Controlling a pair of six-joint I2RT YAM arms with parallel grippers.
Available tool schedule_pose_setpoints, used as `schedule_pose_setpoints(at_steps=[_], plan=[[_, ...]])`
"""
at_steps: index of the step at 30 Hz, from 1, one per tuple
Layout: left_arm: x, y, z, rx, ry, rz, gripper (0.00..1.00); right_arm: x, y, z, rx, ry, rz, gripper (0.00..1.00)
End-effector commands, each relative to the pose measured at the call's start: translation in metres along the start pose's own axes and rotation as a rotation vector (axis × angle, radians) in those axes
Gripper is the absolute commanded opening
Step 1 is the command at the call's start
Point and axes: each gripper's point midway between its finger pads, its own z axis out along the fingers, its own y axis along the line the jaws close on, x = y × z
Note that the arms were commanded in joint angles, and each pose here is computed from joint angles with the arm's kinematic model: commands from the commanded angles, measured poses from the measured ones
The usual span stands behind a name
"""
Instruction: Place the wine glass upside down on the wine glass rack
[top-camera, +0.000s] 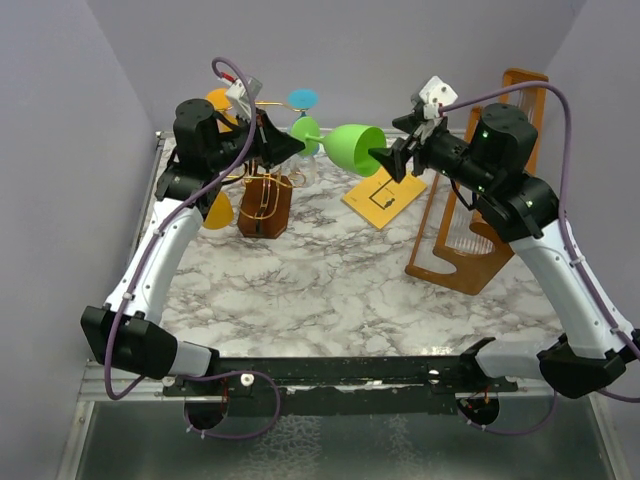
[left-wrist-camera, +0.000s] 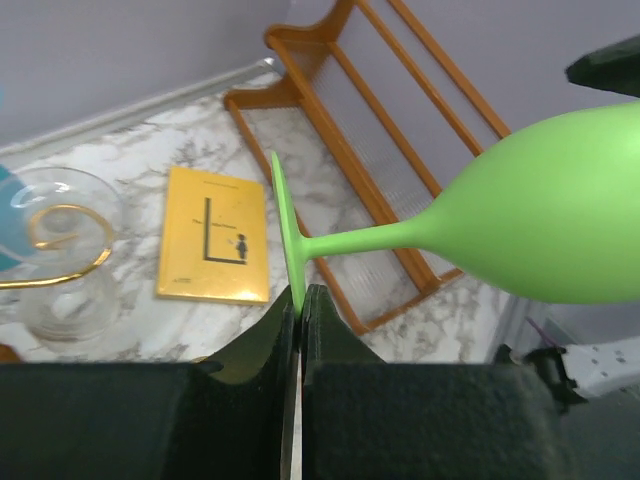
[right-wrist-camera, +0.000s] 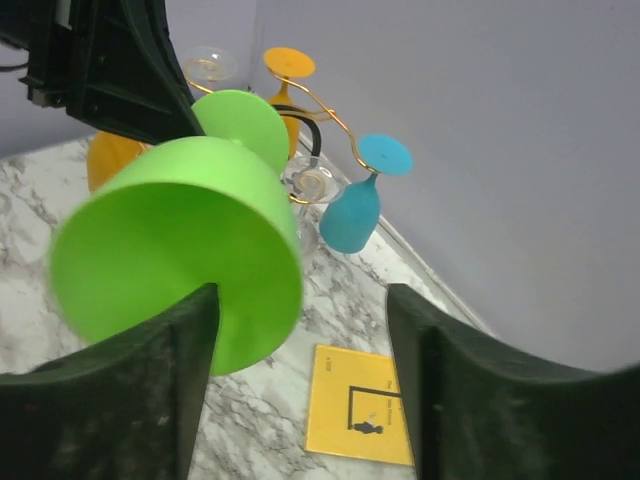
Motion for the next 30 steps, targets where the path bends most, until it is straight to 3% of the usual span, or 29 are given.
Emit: schedule_pose_setpoints(at_steps=[1, 7, 14, 24, 30], plan=[[-0.039, 0.01, -0.023, -0.182, -0.074, 0.192, 0.0, -0.007, 0.001, -0.024, 0.005, -0.014, -0.094, 0.75], [-0.06, 0.036, -0.042, -0.385, -0.084, 0.345, 0.0, 0.004, 0.004, -0.039, 0.005, 0.018, -0.162, 0.79], [-0.074, 0.043, -0.05, -0.467, -0.079, 0.441, 0.0, 0.031, 0.007, -0.045, 0.001, 0.077, -0.21, 0.8], [-0.078, 0.031, -0.036, -0.513, 0.031, 0.73, 0.0, 0.133, 0.07, -0.031, -0.309, 0.19, -0.215, 0.8], [-0.072, 0.029, -0.02, -0.565, 0.105, 0.896, 0.0, 0.184, 0.096, -0.032, -0.403, 0.222, -0.205, 0.8]])
